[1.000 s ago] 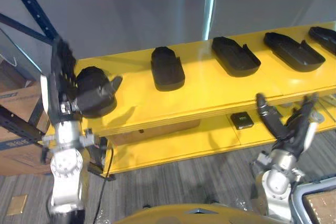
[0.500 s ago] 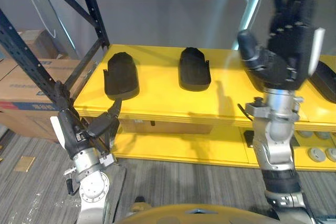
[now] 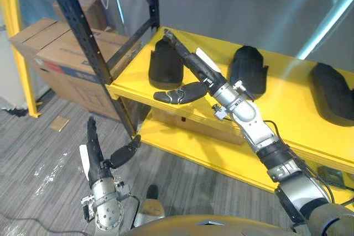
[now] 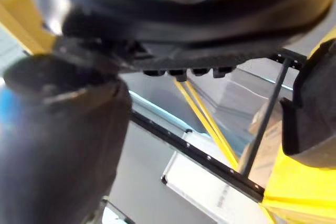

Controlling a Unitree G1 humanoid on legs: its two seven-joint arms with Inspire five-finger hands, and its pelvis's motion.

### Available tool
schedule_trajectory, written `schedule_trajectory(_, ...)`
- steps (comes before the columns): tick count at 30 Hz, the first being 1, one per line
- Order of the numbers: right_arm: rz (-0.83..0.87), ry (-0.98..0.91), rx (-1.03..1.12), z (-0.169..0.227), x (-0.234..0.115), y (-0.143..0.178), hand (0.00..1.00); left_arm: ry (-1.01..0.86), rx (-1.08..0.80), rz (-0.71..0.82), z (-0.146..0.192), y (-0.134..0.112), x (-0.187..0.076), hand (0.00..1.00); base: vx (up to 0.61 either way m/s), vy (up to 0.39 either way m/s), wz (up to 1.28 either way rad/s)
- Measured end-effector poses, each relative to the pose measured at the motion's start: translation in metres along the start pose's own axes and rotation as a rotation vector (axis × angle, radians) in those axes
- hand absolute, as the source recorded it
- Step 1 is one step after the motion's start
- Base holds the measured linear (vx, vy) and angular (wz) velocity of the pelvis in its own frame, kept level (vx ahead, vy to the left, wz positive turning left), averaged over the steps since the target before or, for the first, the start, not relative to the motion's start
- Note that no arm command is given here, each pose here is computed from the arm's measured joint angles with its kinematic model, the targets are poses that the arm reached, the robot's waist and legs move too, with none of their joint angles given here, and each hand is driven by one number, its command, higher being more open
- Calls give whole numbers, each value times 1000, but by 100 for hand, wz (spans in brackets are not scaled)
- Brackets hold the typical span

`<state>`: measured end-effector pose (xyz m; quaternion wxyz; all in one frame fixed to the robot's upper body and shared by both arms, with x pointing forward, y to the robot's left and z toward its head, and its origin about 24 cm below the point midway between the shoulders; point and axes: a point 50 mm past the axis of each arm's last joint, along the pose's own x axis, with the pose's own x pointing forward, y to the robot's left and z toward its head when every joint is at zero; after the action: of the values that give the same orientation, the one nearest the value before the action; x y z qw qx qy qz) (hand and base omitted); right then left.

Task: Walk over and take three plastic housings, then place them on the shelf

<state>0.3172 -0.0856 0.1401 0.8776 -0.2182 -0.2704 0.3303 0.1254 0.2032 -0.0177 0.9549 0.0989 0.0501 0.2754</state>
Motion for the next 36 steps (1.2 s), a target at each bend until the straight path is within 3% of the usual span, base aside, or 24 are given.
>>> schedule_trajectory(6,84,75,-214,-13,12,12,100,85,5,36,-16,6,-9,100,-38,16,29)
schedule_trajectory(15,-155,80,-438,-21,15,-4,100,100,-16,69,-21,5,-13,100,-24,28,10)
schedule_trajectory(24,-378,196,-470,-31,22,-32,100,127,-67,-82,-26,-22,-13,100,-20,9,0)
schedule_trajectory(31,-318,247,-514,-37,23,-32,100,139,-94,-99,-26,-23,-12,100,0,0,0)
schedule_trajectory(36,-149,313,-535,-48,25,-26,100,147,-80,-124,-29,-23,-9,100,-28,10,-1)
